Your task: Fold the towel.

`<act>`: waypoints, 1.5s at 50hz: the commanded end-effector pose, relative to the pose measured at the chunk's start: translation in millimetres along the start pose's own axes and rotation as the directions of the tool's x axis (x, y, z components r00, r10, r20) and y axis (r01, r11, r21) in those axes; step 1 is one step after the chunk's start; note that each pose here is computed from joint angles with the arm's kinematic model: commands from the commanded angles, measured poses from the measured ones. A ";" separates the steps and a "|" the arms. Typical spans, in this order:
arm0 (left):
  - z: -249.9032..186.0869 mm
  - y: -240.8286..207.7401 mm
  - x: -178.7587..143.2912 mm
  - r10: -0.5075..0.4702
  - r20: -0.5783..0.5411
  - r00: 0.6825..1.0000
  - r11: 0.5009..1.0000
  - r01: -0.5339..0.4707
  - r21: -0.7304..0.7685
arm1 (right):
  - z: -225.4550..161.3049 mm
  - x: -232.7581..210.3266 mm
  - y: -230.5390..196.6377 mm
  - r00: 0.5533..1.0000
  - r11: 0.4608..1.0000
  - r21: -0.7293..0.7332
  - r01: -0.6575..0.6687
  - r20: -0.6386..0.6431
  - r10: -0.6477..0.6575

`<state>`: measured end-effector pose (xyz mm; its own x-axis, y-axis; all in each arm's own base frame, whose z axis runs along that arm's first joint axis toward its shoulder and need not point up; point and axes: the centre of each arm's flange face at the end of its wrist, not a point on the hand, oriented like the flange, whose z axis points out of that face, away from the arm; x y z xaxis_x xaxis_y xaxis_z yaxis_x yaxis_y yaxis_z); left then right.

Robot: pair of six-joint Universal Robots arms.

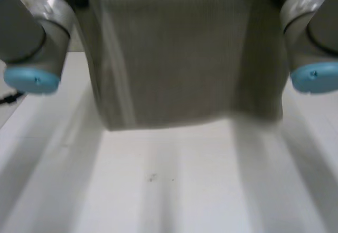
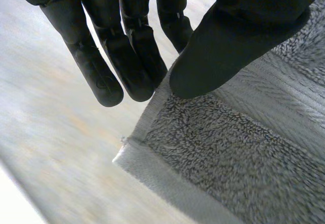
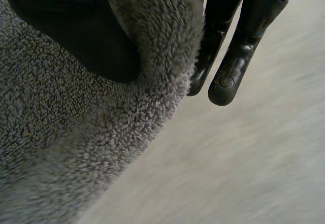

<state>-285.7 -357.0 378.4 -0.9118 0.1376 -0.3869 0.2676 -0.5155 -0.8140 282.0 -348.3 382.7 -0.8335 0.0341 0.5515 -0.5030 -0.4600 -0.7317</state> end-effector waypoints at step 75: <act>-232.1 129.0 48.1 -0.072 -0.288 0.955 0.839 -0.099 -0.536 | -176.1 -110.8 124.8 0.493 0.890 -0.333 0.313 0.857 0.147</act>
<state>-222.8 -220.0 154.0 -0.7993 0.4137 -0.4359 0.4817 0.0073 -0.8763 266.9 -256.3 173.3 -0.3134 -0.7690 0.5572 -0.8036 -0.0979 -0.5870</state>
